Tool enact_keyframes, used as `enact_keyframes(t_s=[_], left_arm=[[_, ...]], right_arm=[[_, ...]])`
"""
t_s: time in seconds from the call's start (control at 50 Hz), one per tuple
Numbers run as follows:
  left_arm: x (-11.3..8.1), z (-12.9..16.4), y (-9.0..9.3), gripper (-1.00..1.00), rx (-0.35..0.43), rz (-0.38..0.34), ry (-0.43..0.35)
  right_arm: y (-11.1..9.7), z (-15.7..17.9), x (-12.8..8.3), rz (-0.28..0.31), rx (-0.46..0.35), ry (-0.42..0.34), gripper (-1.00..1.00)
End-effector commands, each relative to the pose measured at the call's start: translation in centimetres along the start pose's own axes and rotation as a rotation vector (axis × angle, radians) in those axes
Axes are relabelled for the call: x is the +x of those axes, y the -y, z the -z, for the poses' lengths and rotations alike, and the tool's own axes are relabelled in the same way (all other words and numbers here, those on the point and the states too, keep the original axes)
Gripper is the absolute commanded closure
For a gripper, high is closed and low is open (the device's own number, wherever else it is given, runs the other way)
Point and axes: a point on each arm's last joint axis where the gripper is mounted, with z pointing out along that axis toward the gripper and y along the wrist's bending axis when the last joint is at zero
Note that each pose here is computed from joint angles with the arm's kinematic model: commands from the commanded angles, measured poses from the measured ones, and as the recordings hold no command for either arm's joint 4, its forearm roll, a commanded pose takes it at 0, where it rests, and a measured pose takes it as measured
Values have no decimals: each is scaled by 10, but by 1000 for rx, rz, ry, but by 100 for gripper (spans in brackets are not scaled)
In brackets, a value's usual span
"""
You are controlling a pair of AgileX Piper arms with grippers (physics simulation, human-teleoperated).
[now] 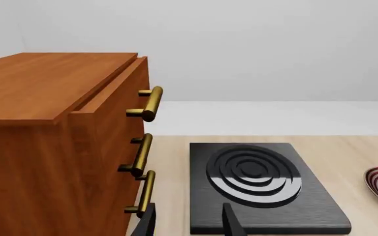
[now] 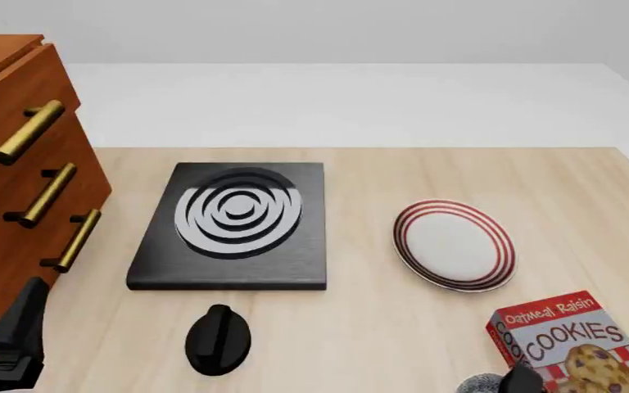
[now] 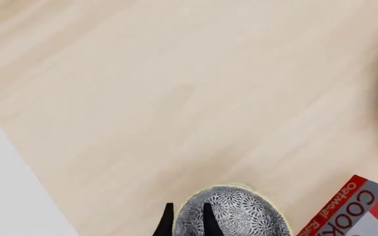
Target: Pick the akita bowl on the ramekin and place it on the plate.
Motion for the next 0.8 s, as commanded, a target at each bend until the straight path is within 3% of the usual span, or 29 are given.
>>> enact_keyframes(t_s=[0.02,0.48,0.8], left_arm=[[0,0,0,-100,0,0,0],[0,0,0,-100,0,0,0],[0,0,0,-100,0,0,0]], right_arm=[[4,18,1,10,17,24,100],[8,58,-7,52,51,63,100],[12,105,11,99,150,84,100]])
